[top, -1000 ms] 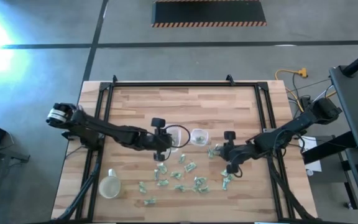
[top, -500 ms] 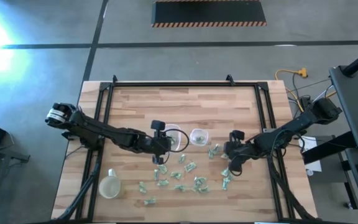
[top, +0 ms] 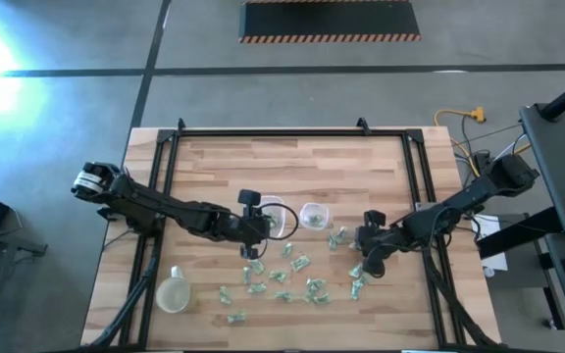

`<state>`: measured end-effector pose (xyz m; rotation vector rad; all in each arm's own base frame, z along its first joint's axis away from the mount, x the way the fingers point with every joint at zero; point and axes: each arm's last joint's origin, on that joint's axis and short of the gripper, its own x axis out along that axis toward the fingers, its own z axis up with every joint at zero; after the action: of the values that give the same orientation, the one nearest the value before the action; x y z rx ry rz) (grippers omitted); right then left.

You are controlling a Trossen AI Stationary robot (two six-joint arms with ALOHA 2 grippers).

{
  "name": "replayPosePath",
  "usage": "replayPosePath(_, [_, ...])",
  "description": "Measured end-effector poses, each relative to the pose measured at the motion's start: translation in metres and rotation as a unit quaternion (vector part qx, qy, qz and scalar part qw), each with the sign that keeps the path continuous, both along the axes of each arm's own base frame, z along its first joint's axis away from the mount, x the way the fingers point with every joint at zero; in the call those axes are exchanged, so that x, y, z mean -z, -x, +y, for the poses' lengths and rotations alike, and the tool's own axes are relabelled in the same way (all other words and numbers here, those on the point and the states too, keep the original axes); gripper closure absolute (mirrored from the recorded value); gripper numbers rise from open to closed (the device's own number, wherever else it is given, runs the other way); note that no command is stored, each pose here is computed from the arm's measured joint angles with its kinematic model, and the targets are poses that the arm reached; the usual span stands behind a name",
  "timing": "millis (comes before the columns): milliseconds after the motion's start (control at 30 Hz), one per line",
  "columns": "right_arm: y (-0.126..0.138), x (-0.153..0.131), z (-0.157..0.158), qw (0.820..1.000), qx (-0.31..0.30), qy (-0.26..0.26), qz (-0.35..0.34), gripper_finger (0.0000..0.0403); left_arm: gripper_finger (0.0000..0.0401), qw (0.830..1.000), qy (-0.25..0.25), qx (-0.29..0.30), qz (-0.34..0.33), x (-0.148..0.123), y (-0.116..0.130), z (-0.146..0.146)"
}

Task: Pick and place items into bin
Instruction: Put the white stevia packet into the right transparent bin

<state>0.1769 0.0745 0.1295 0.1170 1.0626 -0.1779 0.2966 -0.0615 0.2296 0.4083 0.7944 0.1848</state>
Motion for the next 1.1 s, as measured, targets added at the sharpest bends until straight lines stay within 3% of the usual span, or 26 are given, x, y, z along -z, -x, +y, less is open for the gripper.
replayPosePath(300, [0.005,0.006,-0.003,1.000,0.006,0.003,0.010,0.0255,0.0266,1.000,0.000,0.000,0.000,0.000,0.000,0.000])
replayPosePath(433, [0.006,0.008,-0.003,1.000,0.005,0.003,0.012,0.0285,0.0266,1.000,0.000,0.000,0.000,0.000,0.000,0.000])
replayPosePath(700, [0.005,0.006,-0.003,0.999,-0.031,0.022,0.014,0.0387,0.0266,1.000,0.000,0.000,0.000,0.000,0.000,0.000])
replayPosePath(933, [-0.006,-0.007,0.002,0.997,-0.067,0.035,-0.008,0.0392,0.0266,1.000,0.000,0.000,0.000,0.000,0.000,0.000])
replayPosePath(1100, [-0.016,-0.021,0.005,0.991,-0.097,0.082,-0.036,0.0392,0.0266,1.000,-0.001,-0.001,0.000,0.000,0.000,0.000])
